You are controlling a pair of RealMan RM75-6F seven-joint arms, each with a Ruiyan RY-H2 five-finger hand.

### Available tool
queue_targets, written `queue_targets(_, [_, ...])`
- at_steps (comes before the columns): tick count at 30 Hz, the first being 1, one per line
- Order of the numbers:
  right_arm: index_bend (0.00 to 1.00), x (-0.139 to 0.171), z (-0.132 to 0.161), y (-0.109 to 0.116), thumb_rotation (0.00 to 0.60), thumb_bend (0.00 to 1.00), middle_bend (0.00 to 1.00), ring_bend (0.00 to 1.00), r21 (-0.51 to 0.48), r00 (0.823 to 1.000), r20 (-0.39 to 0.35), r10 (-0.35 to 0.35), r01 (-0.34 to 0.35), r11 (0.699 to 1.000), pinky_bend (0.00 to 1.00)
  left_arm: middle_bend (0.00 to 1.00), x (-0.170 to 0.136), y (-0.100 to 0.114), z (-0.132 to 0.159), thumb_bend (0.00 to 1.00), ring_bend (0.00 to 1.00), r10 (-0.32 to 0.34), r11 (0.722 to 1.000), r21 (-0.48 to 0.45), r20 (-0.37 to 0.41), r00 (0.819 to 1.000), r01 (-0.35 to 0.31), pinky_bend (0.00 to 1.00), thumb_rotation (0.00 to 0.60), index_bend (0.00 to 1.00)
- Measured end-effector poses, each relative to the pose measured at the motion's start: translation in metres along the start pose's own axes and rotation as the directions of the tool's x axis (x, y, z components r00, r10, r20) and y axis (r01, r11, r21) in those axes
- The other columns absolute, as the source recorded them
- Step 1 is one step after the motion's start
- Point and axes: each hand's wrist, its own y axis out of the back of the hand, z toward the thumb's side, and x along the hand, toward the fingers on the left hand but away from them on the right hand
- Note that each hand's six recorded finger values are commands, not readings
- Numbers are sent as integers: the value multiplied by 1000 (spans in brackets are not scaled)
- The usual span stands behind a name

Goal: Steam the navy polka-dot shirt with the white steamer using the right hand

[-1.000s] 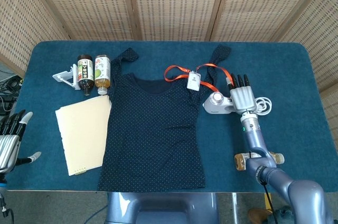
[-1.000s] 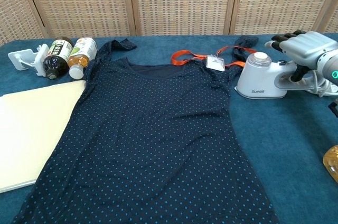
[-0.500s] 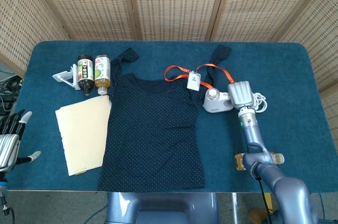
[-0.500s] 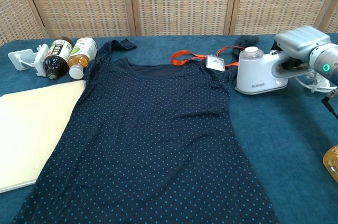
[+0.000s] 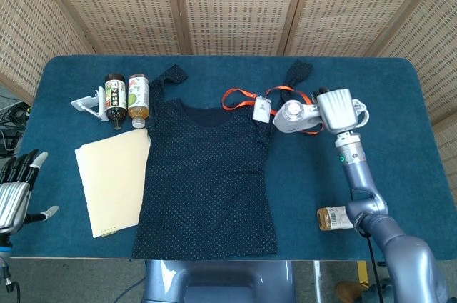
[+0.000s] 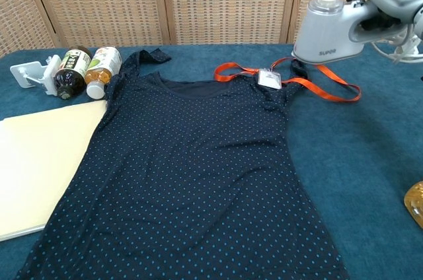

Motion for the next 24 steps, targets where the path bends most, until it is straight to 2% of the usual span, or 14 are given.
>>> queue_targets(5, [867, -3, 41, 13, 600, 1000, 706, 805, -101, 996, -80, -47, 39, 994, 1000, 0, 0, 1, -1, 0, 0, -2, 1000, -9, 1, 1000, 2, 0, 600, 0])
queue_targets(10, [866, 3, 100, 14, 600, 1000, 706, 804, -143, 984, -170, -49, 24, 989, 1000, 0, 1, -1, -4, 0, 0, -17, 1000, -24, -5, 1000, 17, 0, 600, 0])
queue_targets(12, [862, 10, 133, 11, 600, 1000, 706, 804, -154, 974, -224, -34, -1, 988, 1000, 0, 1, -1, -5, 0, 0, -19, 1000, -24, -8, 1000, 19, 0, 600, 0])
queue_targets(16, [852, 24, 187, -2, 600, 1000, 706, 804, -132, 947, -322, 17, -62, 989, 1000, 0, 1, 0, -8, 0, 0, -19, 999, -37, -13, 1000, 19, 0, 600, 0])
queue_targets(19, [850, 38, 225, -11, 600, 1000, 706, 804, -111, 918, -393, 51, -102, 988, 1000, 0, 1, 1, -11, 0, 0, -22, 999, -45, -18, 1000, 21, 0, 600, 0])
queue_targets(21, [850, 51, 249, -15, 600, 1000, 705, 804, -101, 893, -446, 64, -122, 987, 1000, 0, 2, 1, -13, 0, 0, -26, 999, -46, -21, 999, 25, 0, 600, 0])
queue_targets(24, [850, 65, 269, -21, 600, 1000, 705, 804, -93, 864, -497, 81, -145, 985, 1000, 0, 3, 0, -13, 0, 0, -29, 999, -46, -21, 999, 28, 0, 600, 0])
